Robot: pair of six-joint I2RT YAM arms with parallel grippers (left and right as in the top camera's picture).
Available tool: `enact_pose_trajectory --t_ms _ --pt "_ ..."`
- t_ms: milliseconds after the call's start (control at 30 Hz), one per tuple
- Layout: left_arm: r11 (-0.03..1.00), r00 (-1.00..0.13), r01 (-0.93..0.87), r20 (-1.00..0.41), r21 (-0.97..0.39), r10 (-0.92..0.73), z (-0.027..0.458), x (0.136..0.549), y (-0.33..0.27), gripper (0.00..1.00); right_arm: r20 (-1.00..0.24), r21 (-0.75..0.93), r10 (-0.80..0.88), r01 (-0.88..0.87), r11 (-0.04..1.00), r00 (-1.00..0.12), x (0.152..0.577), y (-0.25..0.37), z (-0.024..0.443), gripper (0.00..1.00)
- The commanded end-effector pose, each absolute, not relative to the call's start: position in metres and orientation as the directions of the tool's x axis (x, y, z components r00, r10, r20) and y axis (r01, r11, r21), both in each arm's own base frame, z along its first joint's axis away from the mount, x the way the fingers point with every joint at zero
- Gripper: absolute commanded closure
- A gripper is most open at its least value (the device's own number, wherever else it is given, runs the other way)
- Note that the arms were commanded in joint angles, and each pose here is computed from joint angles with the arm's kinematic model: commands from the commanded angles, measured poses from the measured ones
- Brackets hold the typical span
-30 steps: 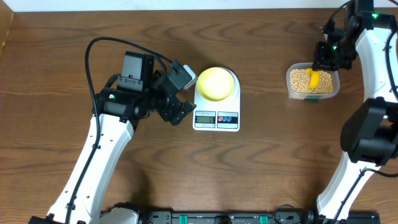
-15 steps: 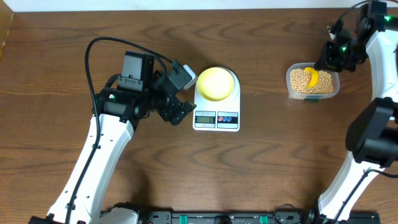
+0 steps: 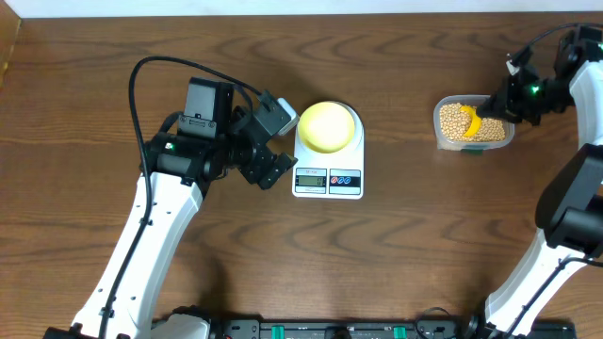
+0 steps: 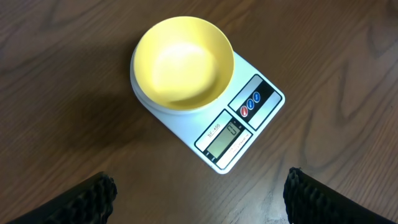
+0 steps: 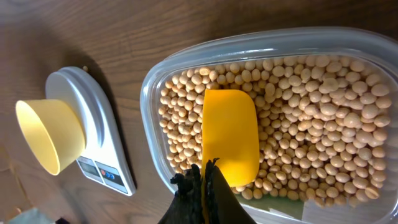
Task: Scoop item into bowl and weigh 50g on scale
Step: 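Lower the scoop into the soybeans and drag it to scoop beans, then lift the filled scoop out of the tub and carry it left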
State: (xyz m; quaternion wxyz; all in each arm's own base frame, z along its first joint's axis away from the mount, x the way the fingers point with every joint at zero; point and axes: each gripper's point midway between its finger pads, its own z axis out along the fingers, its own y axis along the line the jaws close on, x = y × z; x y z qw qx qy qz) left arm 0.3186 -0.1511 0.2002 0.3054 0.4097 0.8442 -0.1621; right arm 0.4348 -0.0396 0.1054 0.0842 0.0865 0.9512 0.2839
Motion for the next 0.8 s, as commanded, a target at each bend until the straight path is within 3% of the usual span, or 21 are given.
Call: enact_pose_trajectory --t_ms 0,367,767 --pt "0.612 -0.478 0.790 -0.642 -0.017 0.599 0.196 0.317 -0.148 0.12 -0.120 0.622 0.194 0.079 0.779 -0.974 0.434 -0.033 0.105 0.99" --pt "0.612 -0.478 0.790 -0.642 -0.017 0.599 0.196 0.317 -0.148 0.12 -0.131 0.664 0.265 0.114 0.739 -0.955 0.433 -0.057 0.112 0.99" --pt "0.612 -0.478 0.790 -0.642 -0.017 0.599 0.196 0.317 -0.148 0.12 -0.191 0.791 0.307 0.039 0.610 -0.932 0.435 -0.062 0.138 0.99"
